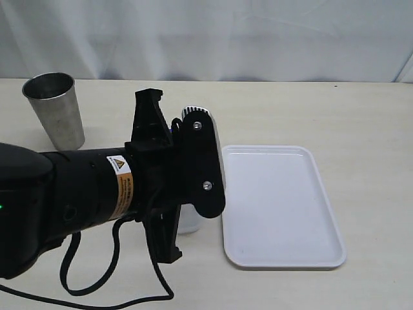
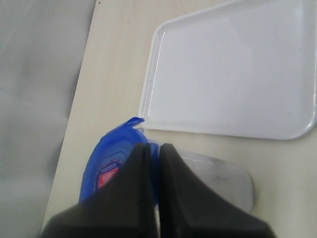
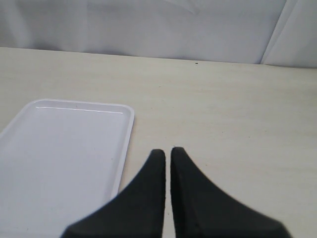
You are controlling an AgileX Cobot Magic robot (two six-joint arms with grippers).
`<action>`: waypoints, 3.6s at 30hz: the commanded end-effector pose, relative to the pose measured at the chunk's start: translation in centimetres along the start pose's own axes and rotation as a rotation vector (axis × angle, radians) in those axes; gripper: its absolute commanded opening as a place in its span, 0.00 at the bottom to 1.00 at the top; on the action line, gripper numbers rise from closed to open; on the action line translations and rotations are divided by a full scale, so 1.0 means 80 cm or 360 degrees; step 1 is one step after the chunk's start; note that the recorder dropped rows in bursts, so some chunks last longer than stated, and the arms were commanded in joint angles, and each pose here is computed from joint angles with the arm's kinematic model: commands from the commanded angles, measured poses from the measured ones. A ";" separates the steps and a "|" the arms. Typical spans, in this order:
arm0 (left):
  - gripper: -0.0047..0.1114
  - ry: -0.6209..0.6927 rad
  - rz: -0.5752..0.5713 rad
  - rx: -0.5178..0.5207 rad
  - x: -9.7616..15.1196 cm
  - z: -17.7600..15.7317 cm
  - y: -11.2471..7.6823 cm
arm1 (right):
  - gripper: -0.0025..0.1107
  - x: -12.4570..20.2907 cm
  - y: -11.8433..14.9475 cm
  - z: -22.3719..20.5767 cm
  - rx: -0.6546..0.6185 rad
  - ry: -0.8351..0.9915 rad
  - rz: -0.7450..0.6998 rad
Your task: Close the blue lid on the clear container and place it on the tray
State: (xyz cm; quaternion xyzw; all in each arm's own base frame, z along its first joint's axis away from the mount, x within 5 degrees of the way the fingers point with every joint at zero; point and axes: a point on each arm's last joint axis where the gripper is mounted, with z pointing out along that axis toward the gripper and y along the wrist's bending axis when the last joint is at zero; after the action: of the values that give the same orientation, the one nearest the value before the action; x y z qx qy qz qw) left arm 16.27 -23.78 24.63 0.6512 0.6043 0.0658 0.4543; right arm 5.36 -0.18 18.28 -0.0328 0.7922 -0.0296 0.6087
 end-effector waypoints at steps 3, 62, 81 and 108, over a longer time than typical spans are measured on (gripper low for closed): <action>0.04 0.0033 -0.0032 0.0044 0.008 0.000 -0.010 | 0.06 0.001 0.000 0.000 0.0010 -0.0005 -0.0004; 0.04 0.0025 -0.0062 0.0067 0.008 0.001 -0.012 | 0.06 0.001 0.000 0.000 0.0010 -0.0005 -0.0004; 0.30 0.0034 -0.0066 0.0062 0.009 0.001 -0.011 | 0.06 0.001 0.000 0.000 0.0010 -0.0005 -0.0004; 0.49 -0.0081 -0.0302 0.0005 0.003 -0.036 0.007 | 0.06 0.001 0.000 0.000 0.0010 -0.0005 -0.0004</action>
State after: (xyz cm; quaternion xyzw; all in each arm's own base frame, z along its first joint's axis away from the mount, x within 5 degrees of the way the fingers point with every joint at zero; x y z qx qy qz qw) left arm 15.22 -22.37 26.05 0.6034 0.6477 0.0153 0.4649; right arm 5.36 -0.18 18.28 -0.0328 0.7922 -0.0296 0.6087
